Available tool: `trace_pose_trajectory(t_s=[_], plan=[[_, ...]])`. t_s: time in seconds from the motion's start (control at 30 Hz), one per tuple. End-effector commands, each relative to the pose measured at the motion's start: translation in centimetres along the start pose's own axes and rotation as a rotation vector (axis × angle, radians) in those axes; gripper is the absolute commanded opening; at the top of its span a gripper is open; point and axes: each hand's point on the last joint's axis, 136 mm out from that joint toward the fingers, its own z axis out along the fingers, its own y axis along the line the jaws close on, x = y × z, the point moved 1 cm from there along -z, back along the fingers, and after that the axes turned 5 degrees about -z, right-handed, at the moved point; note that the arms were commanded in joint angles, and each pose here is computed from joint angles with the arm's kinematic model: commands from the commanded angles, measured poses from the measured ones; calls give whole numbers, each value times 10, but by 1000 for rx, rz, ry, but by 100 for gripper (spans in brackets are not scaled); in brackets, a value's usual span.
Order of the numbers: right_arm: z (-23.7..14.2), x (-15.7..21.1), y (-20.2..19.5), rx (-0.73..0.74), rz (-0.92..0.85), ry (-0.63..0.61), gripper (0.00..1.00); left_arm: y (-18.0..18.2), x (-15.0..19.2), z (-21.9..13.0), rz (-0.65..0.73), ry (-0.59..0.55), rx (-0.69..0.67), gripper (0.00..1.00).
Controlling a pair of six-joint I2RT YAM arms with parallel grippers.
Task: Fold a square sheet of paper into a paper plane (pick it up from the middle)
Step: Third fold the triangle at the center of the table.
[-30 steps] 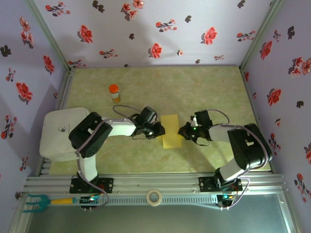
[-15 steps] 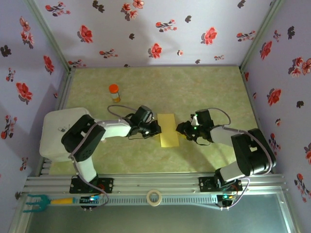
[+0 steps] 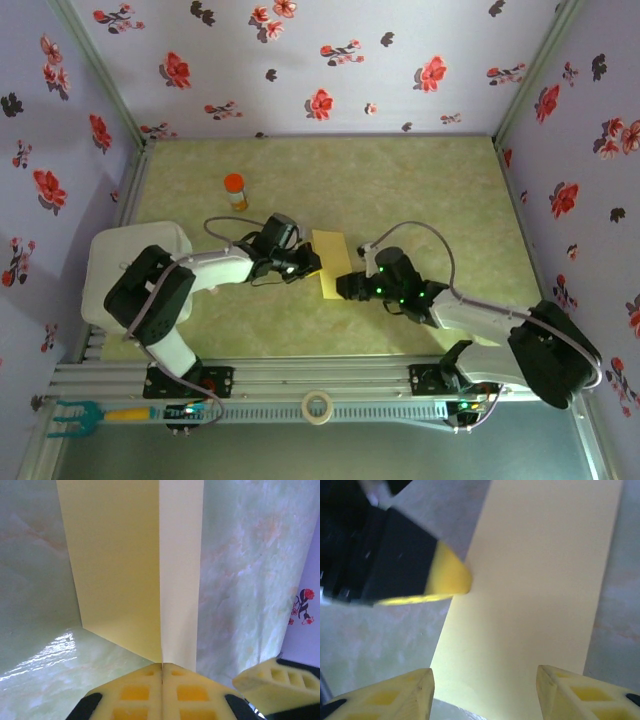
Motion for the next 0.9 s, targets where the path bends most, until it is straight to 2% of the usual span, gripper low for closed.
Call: trace_pose_trajectory(t_s=[0.0, 0.2, 0.33, 0.53, 0.87], plan=[[-2, -3, 8, 87, -333, -54, 58, 0, 3, -5, -19, 16, 13, 4], [3, 15, 40, 121, -684, -39, 60, 0, 2, -4, -27, 15, 15, 4], [10, 21, 40, 231, -828, -26, 61, 0, 2, -4, -26, 15, 15, 4], [19, 17, 33, 351, -894, -43, 62, -1, 2, -5, -25, 14, 18, 4], [32, 15, 32, 406, -911, -66, 60, 0, 3, -3, -27, 15, 20, 4]])
